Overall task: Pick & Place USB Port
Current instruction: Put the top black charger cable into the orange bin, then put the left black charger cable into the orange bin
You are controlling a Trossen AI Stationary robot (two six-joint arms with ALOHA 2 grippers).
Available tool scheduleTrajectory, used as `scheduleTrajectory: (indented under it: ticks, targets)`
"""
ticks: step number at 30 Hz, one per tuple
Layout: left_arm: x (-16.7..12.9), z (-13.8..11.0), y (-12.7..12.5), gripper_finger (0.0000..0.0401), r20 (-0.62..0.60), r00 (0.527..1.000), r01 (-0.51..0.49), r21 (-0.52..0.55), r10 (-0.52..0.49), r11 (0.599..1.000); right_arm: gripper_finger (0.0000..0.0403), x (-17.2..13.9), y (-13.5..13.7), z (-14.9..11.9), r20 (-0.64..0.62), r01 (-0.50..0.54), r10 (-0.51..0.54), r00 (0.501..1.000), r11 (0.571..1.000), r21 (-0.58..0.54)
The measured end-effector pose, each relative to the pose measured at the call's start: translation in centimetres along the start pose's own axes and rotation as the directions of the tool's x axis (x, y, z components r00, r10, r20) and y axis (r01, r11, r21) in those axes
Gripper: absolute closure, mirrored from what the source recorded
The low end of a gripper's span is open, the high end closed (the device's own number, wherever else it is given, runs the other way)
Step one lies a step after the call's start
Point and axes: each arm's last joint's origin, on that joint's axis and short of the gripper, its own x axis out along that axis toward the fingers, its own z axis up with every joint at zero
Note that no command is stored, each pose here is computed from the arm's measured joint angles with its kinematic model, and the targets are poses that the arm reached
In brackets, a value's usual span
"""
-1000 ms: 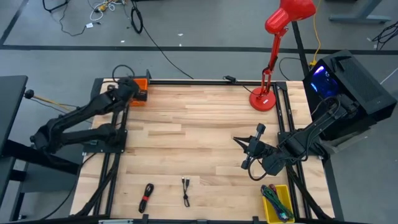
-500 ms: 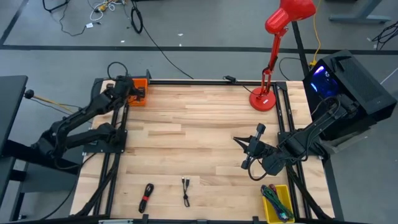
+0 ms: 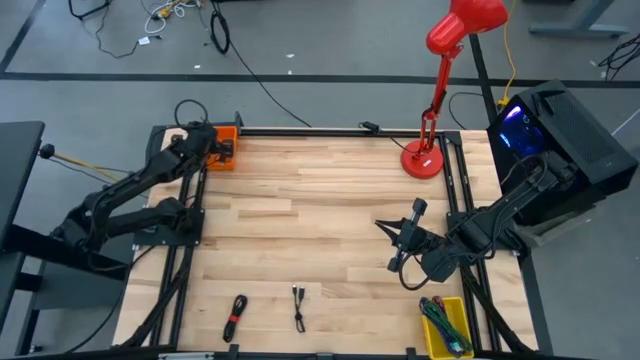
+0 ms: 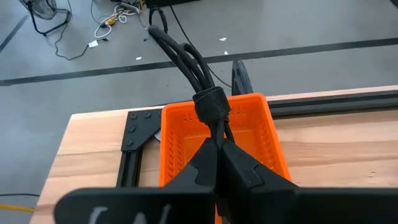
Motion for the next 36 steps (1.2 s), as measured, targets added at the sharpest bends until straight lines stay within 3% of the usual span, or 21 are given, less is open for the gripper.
scheduleTrajectory:
  ticks: [26,31,36]
  targets:
    - [0.8,-0.3,-0.2,0.0319,-0.036,0.999,-0.027,-0.041,0.026,0.999,0.0387,0.0,0.0,0.0,-0.001,-0.003,0.003,1.0,1.0,0.002]
    - [0.6,-0.1,-0.4,0.0306,-0.058,0.998,0.025,-0.075,-0.029,0.997,0.0387,0.0,0.0,0.0,-0.001,-0.003,0.003,1.0,1.0,0.002]
    - [-0.6,0.6,-0.4,0.0303,-0.094,0.979,0.171,-0.113,-0.182,0.979,0.0387,0.0,0.0,0.0,-0.001,-0.002,0.002,1.0,1.0,0.001]
